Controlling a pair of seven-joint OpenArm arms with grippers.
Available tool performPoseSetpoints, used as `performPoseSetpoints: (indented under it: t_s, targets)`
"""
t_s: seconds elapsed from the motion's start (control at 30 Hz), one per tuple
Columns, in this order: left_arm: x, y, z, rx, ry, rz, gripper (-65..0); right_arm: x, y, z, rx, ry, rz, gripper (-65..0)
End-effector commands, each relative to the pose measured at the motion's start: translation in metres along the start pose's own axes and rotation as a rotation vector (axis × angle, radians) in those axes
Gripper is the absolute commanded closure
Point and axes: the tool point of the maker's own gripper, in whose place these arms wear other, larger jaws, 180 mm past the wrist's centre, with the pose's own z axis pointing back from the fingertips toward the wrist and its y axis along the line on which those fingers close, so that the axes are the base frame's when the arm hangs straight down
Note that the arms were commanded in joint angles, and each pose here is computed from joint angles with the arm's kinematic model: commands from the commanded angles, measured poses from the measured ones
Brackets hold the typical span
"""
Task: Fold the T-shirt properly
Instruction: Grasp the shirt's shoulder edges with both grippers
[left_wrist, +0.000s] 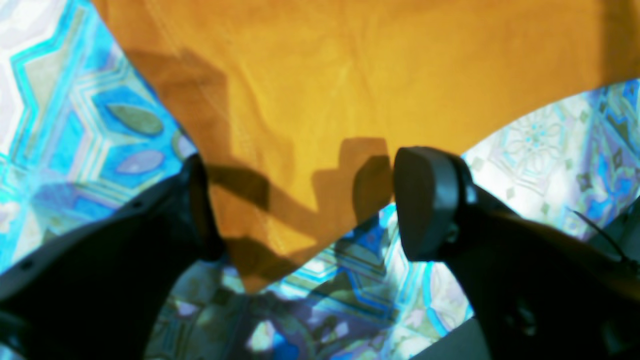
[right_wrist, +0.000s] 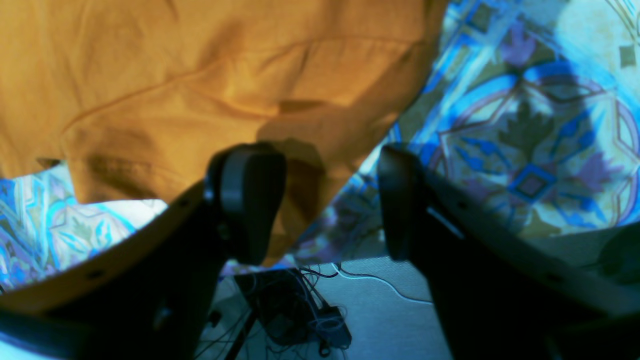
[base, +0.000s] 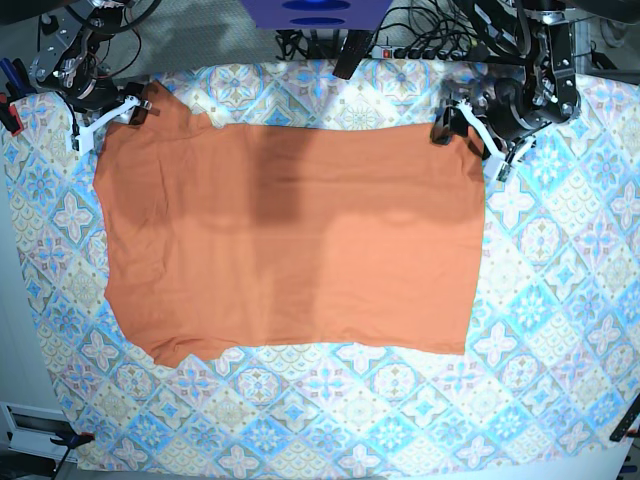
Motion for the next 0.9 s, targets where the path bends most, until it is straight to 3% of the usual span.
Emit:
performPoseSetpoints:
  t_s: [0.0,0.17,0.87]
  targets:
    - [-0.082,-0.026,-0.002,-0.059,0.307,-0.003,-40.7,0.003,-0.003,0.003,-0.005,-0.009,0.012,-32.9]
    - [-0.083,-0.027,-0.002,-0.061,0.309,-0.003,-31.1,0.004,0.000,0.002,0.002,-0.007,0.021,-32.9]
    - [-0.076,-0.025,-0.004,-0.057,0.297,-0.010,-30.5,0.004,0.034,-0.013,0.074,0.023,0.103,-32.8]
